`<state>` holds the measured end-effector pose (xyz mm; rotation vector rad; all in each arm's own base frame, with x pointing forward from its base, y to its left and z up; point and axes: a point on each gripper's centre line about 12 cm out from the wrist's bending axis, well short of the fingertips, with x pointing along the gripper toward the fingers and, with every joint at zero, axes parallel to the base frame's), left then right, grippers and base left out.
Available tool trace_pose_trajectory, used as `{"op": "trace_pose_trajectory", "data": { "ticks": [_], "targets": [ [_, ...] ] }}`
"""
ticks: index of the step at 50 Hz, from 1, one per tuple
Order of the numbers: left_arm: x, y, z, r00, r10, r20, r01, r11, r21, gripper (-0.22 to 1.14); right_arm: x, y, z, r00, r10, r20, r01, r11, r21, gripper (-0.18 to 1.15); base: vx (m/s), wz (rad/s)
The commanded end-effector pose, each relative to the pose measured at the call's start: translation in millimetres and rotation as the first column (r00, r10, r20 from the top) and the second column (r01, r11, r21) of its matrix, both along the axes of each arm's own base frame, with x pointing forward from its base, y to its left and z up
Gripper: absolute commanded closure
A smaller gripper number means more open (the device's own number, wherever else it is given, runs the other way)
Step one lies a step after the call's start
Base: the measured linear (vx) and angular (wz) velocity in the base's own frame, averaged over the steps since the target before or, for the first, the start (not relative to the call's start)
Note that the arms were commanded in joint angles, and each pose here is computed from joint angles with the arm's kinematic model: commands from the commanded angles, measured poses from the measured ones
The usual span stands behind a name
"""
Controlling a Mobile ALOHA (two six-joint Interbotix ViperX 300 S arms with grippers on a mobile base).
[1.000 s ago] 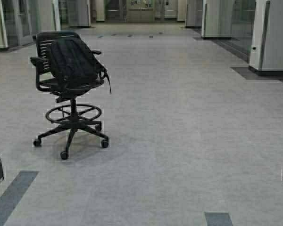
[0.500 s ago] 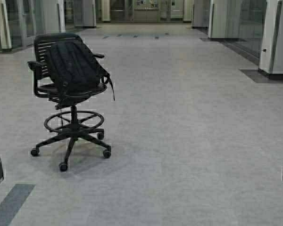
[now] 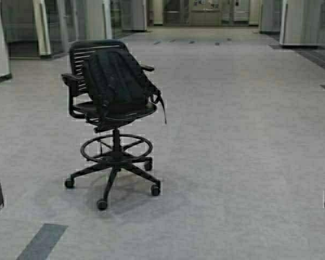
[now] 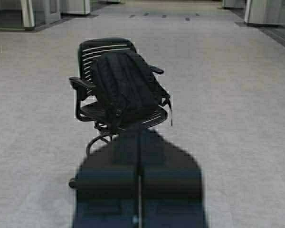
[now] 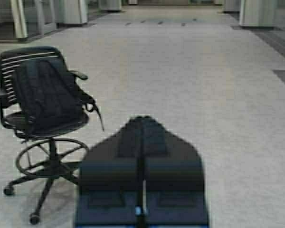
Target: Navigate to elevator, push the call button, then enter the elevator
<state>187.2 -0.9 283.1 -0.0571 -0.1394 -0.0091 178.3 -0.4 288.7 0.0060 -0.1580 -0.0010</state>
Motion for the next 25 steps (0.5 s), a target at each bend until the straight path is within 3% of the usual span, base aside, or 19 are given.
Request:
{"op": "trace_pose_trajectory", "data": {
  "ticks": [1, 25],
  "targets": [
    [-0.7, -0.4, 8.0, 1.000, -0.002, 0.029, 0.002, 1.000, -0.002, 0.90, 0.4, -0.2, 8.0, 1.000, -0.001, 0.026, 0.001, 1.000, -0.002, 0.92, 0.38, 0.42],
    [-1.0, -0.3, 4.5, 1.000, -0.002, 0.018, 0.002, 1.000, -0.003, 0.90, 0.3, 0.1, 8.2, 1.000, 0.000, 0.028, 0.000, 1.000, -0.002, 0.92, 0.40, 0.58]
  ]
}}
